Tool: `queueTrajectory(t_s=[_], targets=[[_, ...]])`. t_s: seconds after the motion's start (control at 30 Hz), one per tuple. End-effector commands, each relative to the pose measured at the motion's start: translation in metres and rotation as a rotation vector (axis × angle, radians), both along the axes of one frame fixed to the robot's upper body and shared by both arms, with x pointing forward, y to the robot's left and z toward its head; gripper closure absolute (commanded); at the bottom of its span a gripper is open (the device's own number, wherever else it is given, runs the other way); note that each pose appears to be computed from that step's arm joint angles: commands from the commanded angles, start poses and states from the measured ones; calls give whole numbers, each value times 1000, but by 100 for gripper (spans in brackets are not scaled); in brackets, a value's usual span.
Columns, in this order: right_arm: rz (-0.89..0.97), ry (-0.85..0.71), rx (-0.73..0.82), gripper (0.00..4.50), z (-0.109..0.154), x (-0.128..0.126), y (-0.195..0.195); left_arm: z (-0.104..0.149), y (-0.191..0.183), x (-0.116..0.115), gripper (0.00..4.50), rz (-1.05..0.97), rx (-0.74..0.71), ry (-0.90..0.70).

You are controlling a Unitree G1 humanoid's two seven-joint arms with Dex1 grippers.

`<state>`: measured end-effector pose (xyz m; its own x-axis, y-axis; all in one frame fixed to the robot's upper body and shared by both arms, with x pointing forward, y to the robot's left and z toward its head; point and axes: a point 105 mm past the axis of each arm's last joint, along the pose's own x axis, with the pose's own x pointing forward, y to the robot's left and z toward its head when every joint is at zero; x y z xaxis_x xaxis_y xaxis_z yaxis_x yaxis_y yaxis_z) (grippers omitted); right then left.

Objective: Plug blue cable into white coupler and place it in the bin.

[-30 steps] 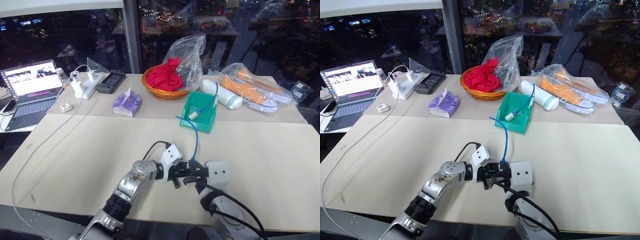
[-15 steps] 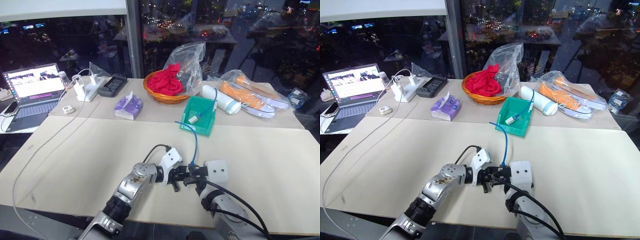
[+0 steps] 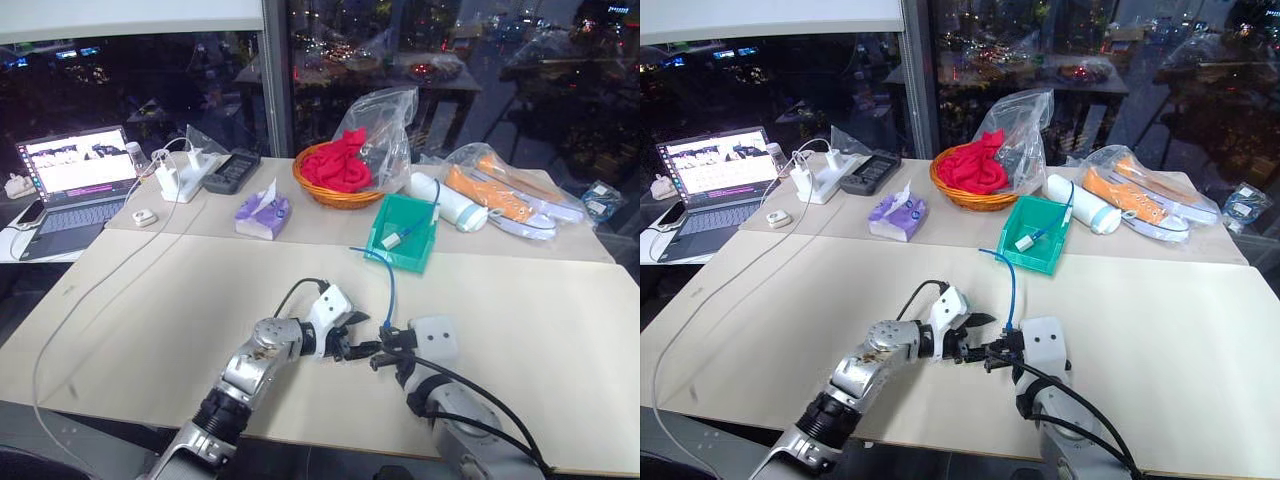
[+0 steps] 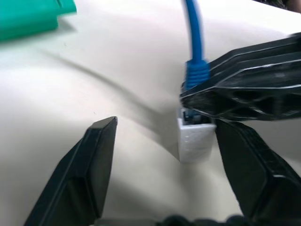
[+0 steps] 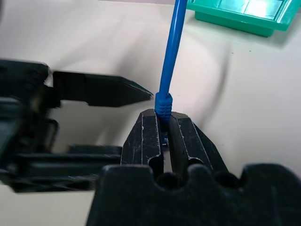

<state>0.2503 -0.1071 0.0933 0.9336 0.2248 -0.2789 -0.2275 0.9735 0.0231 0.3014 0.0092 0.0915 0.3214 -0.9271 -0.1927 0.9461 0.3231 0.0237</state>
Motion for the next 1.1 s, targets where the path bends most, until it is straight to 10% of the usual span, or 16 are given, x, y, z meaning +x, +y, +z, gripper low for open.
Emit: queueTrajectory(t_s=[0.03, 0.33, 0.57, 0.83, 1.1], targets=[[-2, 119, -26, 450, -24, -5, -14, 49, 26, -21, 102, -87, -161, -14], [296, -239, 227, 450, 85, 8, -6, 77, 62, -39, 102, -65, -288, 174], [245, -288, 279, 450, 139, 84, -24, 72, 54, -38, 102, 21, -290, 126], [123, -232, 287, 450, 145, 164, -32, 75, 57, -36, 102, 115, -268, 1], [39, -199, 298, 404, 134, 191, -41, 81, 58, -37, 100, 157, -247, -93]])
